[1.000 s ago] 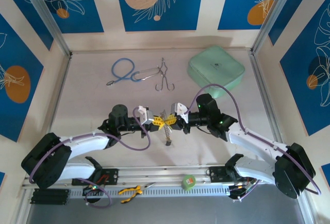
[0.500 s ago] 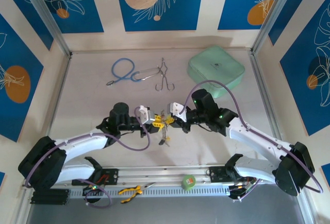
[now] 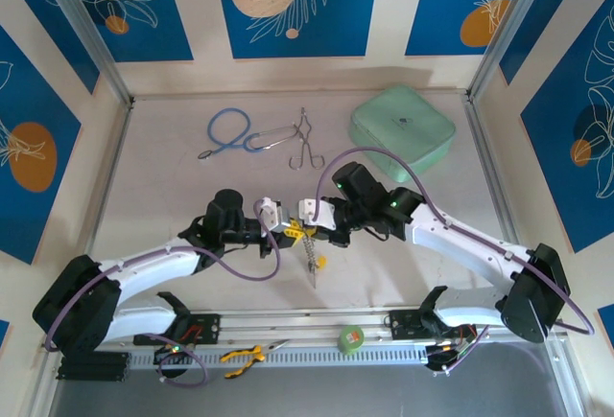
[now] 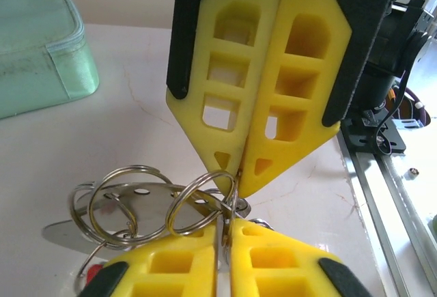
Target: Put the keys on the keyring
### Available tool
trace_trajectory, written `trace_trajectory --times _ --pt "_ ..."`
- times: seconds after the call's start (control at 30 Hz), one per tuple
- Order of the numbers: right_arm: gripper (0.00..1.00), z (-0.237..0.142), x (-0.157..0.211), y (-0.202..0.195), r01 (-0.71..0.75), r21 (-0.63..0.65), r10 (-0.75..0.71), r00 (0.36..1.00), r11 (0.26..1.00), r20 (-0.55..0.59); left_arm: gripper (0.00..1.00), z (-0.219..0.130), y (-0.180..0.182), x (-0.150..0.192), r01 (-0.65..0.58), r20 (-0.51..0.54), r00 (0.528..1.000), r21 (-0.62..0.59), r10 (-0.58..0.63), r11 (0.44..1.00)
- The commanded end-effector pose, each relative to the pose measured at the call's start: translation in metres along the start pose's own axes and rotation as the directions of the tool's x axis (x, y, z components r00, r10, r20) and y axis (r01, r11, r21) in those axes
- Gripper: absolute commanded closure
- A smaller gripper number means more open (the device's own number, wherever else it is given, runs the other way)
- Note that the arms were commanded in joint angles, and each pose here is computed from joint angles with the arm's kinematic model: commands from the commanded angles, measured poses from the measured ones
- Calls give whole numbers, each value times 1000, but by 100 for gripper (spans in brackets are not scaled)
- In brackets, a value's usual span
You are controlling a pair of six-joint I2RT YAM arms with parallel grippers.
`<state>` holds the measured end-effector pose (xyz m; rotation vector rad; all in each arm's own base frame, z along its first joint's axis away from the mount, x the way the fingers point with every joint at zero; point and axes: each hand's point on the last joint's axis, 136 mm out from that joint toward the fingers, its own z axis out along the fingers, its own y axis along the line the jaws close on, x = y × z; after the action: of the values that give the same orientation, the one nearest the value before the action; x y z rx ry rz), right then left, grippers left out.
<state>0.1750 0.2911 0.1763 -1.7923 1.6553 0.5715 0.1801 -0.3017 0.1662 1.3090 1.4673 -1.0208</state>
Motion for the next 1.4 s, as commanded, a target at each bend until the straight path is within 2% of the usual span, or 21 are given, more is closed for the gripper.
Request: trace_trajectory --times 0.0,0.07,0.1,0.2,0.3,0.4,0.7,0.77,0.93,1.03,1.13,1.27,1.37 --pt "100 -3 -12 4 25 -25 -24 999 999 21 94 1 -3 -24 -63 53 997 27 62 998" --pt "100 -4 -13 5 5 -28 -4 999 1000 43 100 1 -3 -24 -71 58 996 25 69 997" --pt "95 -7 -14 3 -25 -27 26 997 999 68 100 0 -4 -25 -76 64 995 22 75 997" --pt "74 -18 -12 -1 -133 -43 139 970 990 197 100 -2 -5 -27 -94 94 991 11 92 996" --pt "67 -28 -10 -4 -205 -70 217 920 976 326 100 -4 -8 -29 -101 131 986 12 99 995" --pt "67 -30 -10 -2 -211 -82 226 899 974 376 100 -4 -11 -30 -101 151 984 28 96 994" --pt "71 -23 -4 2 -216 -104 240 896 971 373 100 0 -11 -31 -91 175 981 49 82 995" --pt "72 -23 -1 1 -224 -80 238 900 971 366 100 1 -11 -30 -85 173 982 51 75 995" --pt "72 -35 12 -8 -262 70 221 907 962 359 100 2 -8 -28 -80 166 984 45 72 996" --pt "80 -40 20 -4 -258 129 201 917 957 344 100 3 -8 -27 -81 163 984 47 72 996" --pt "91 -37 20 11 -189 121 143 939 975 312 100 4 -8 -27 -78 162 984 50 69 996" --pt "93 -33 6 17 -136 78 102 937 988 335 100 4 -8 -27 -77 161 985 54 67 996" --pt "90 -30 -1 15 -106 74 75 937 992 343 100 3 -9 -27 -76 160 985 57 66 995"
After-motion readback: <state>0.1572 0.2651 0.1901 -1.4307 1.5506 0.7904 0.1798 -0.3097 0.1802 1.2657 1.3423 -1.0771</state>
